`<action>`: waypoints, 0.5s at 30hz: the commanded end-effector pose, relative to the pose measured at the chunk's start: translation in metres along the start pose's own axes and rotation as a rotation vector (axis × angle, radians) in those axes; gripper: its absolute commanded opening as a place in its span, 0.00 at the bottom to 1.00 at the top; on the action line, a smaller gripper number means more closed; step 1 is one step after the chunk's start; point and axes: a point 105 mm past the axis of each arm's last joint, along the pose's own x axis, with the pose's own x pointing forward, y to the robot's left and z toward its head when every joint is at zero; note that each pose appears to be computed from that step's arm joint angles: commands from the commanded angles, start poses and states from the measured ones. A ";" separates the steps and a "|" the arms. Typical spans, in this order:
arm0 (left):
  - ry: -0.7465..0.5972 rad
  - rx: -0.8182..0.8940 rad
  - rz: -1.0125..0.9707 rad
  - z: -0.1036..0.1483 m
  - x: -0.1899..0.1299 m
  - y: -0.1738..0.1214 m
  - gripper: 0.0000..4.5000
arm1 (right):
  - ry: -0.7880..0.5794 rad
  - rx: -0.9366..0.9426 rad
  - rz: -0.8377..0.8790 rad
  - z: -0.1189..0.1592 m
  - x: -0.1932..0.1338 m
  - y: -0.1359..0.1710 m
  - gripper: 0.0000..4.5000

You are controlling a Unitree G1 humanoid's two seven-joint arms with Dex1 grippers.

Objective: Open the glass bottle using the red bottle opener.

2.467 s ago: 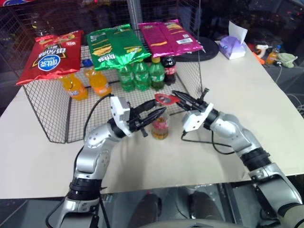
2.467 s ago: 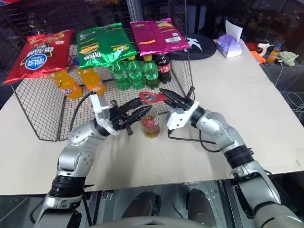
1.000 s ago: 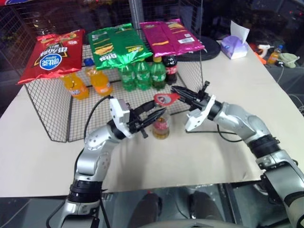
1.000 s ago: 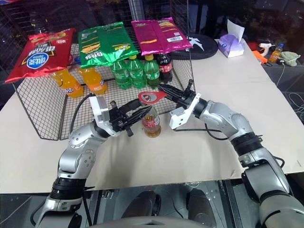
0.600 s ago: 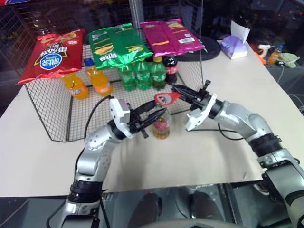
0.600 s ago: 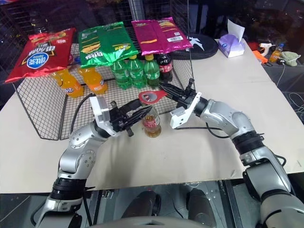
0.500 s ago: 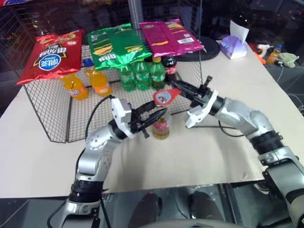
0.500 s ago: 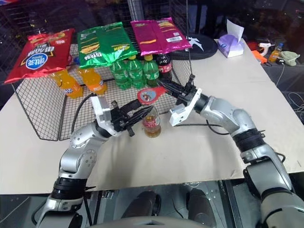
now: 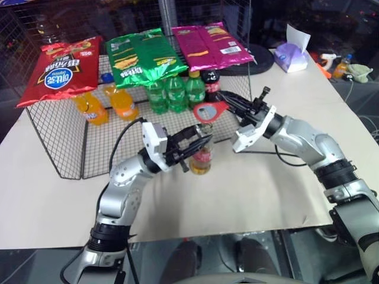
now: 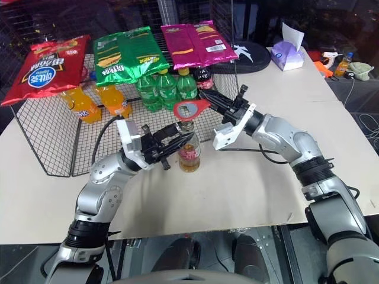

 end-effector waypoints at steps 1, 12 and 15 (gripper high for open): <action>0.089 -0.054 0.029 -0.024 -0.006 -0.002 0.26 | 0.030 0.030 -0.101 -0.006 -0.002 -0.020 0.00; 0.083 -0.036 0.095 -0.021 -0.013 0.005 0.26 | 0.159 0.257 -0.205 -0.020 -0.012 -0.018 0.00; 0.083 -0.038 0.103 -0.021 -0.013 0.004 0.26 | 0.173 0.287 -0.215 -0.020 -0.013 -0.016 0.00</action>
